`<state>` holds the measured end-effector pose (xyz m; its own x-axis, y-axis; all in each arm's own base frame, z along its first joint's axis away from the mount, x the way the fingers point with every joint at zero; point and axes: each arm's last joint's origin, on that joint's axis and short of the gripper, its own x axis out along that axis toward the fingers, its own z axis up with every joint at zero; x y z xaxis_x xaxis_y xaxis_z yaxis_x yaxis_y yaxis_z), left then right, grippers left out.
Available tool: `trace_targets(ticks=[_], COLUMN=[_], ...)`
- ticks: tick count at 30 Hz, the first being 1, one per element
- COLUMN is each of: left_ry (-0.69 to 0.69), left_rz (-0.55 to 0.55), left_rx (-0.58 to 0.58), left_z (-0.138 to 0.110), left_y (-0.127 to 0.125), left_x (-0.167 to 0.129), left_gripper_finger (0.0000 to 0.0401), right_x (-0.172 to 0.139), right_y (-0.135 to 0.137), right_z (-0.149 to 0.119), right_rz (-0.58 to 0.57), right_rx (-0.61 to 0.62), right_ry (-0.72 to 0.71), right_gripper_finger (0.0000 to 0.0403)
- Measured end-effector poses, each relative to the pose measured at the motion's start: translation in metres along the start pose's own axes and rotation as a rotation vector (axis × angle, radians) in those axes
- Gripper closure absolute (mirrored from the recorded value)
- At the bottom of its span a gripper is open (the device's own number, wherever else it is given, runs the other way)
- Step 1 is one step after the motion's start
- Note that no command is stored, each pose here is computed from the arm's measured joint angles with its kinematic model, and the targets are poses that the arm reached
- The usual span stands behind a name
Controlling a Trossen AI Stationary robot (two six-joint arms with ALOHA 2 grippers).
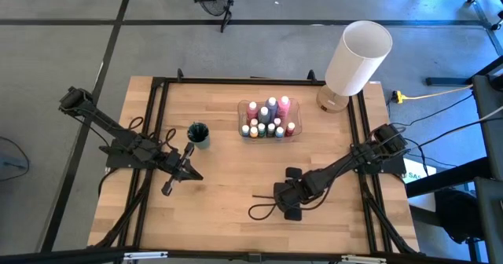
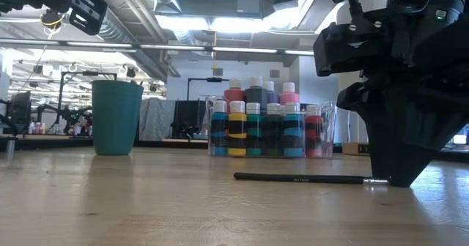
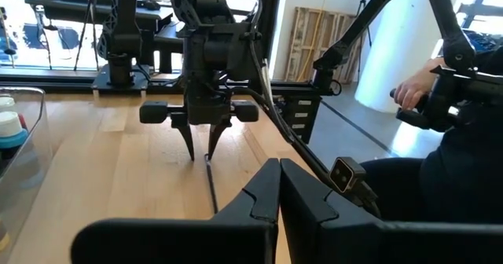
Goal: Pick & Place Paint Supplies
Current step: Put the black paint brush into the green cup
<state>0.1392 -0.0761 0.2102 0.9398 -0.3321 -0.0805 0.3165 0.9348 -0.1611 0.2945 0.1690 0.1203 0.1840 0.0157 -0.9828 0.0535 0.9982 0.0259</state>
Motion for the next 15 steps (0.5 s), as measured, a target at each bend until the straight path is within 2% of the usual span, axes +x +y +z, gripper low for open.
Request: trace_targets(ticks=[8, 15], left_ry=[0.000, 0.000], left_rz=[0.000, 0.000], left_rx=[-0.001, -0.001], left_z=[-0.0001, -0.0001], left_y=[0.0000, 0.0000], left_x=[0.0000, 0.0000], left_gripper_finger=[0.0397, 0.0399], right_x=[-0.0001, -0.0003], right_y=[0.0003, 0.0004], right_z=[-0.0007, -0.0011], right_rz=[0.023, 0.031], right_rx=[0.000, 0.000], right_ry=[0.022, 0.031], right_gripper_finger=[0.0291, 0.0330])
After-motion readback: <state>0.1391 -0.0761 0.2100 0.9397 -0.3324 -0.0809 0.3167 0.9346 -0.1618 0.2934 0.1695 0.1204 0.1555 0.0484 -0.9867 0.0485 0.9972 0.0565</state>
